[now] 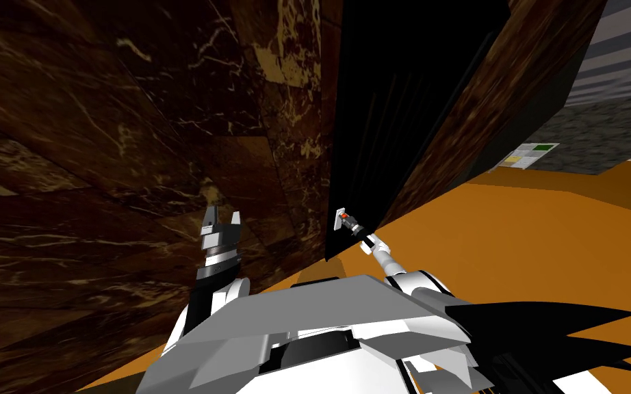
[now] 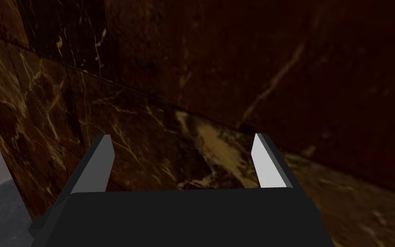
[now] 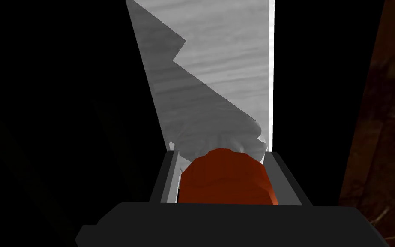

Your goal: Pull the door open

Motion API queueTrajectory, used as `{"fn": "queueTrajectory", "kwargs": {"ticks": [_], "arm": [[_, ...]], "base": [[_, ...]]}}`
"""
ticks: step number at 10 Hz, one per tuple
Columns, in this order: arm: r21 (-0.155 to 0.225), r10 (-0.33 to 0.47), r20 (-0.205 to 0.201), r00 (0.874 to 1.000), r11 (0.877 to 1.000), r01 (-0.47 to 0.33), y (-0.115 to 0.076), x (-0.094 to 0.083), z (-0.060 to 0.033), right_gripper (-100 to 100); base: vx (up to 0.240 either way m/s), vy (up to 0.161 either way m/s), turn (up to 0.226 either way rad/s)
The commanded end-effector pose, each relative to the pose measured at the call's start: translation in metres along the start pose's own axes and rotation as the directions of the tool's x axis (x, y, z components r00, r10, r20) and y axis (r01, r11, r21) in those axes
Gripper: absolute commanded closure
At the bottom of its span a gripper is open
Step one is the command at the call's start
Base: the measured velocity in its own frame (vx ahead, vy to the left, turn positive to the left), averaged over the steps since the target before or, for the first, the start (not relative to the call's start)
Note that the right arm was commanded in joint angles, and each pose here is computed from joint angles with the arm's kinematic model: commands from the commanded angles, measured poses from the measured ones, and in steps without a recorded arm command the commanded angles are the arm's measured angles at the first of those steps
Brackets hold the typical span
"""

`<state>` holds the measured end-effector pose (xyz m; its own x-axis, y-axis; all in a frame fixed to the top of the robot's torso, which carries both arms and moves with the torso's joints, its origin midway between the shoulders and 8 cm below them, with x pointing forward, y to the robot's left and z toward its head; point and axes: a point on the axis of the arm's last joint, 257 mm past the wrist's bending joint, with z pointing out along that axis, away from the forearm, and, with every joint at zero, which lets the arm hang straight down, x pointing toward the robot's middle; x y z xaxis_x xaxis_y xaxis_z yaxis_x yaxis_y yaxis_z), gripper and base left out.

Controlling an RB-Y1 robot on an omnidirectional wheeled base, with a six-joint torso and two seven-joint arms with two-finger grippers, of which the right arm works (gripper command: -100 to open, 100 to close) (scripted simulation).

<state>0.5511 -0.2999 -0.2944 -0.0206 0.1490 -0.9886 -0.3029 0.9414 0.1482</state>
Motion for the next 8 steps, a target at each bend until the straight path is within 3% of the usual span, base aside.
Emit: {"fn": "queueTrajectory", "kwargs": {"ticks": [1,5,8], "arm": [[0.011,0.048,0.014,0.999,0.999,-0.048,-0.004,-0.005,0.0013,100],[0.029,0.196,0.045,0.98,0.98,-0.198,-0.008,-0.011,0.004,100],[0.038,0.328,0.077,0.941,0.943,-0.332,-0.012,-0.016,0.0063,100]], "base": [[-0.044,-0.053,0.071],[-0.058,-0.071,0.103],[-0.078,-0.089,0.121]]}}
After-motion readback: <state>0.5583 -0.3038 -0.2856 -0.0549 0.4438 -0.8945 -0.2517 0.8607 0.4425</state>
